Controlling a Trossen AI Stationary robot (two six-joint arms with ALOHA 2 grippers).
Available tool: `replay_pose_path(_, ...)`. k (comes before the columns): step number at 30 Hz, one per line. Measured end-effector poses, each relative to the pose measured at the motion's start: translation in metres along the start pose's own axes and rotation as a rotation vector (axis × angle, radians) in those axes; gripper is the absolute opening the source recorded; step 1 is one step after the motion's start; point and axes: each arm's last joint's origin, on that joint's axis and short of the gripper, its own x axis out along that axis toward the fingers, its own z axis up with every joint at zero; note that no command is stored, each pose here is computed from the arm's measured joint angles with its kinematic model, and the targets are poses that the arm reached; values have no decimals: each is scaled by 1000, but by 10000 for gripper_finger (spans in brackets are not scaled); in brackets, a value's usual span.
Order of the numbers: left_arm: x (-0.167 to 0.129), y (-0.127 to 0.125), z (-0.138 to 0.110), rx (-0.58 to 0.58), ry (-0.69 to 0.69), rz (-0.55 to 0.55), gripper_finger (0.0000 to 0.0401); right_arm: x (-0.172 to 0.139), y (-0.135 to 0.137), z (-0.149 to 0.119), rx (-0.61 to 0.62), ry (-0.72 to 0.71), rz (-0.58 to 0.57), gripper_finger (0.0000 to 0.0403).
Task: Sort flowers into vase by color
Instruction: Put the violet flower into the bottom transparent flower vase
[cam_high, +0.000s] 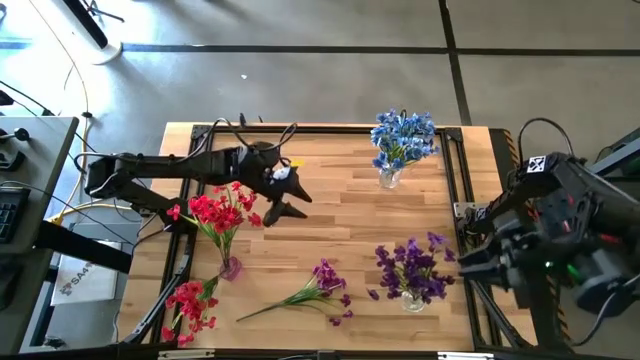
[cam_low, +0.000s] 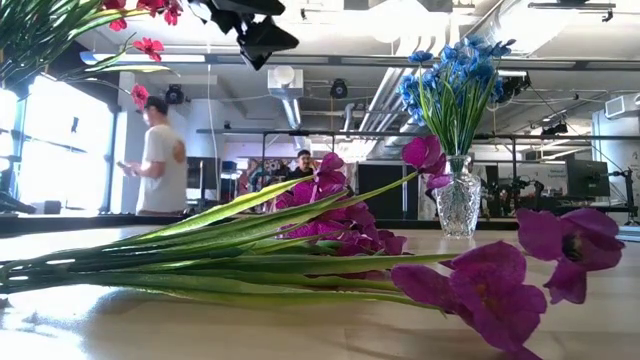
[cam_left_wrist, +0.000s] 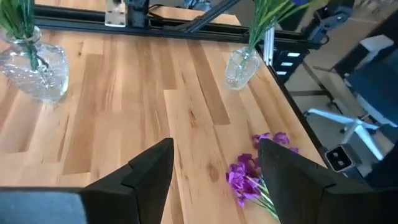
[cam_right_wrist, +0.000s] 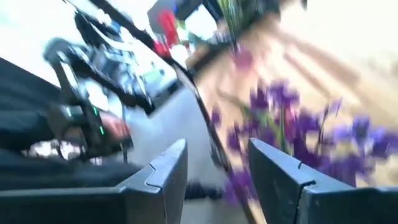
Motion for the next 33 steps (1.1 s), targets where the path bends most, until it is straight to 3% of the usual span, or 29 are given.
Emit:
replay_pose_path(6,17,-12,-5,-22,42,107,223,-5,0,25,-51,-189,4,156)
replay_pose_path(11,33,-18,-12,-93,91,142,223,4,-2,36,-87,-234,-55,155)
replay_pose_path(18,52,-25,-21,-177,135,135,223,15,-5,49,-103,-279,-125,155)
replay_pose_path(33,104,-41,-45,-210,214,91,223,22,-10,61,-121,-315,-188,155)
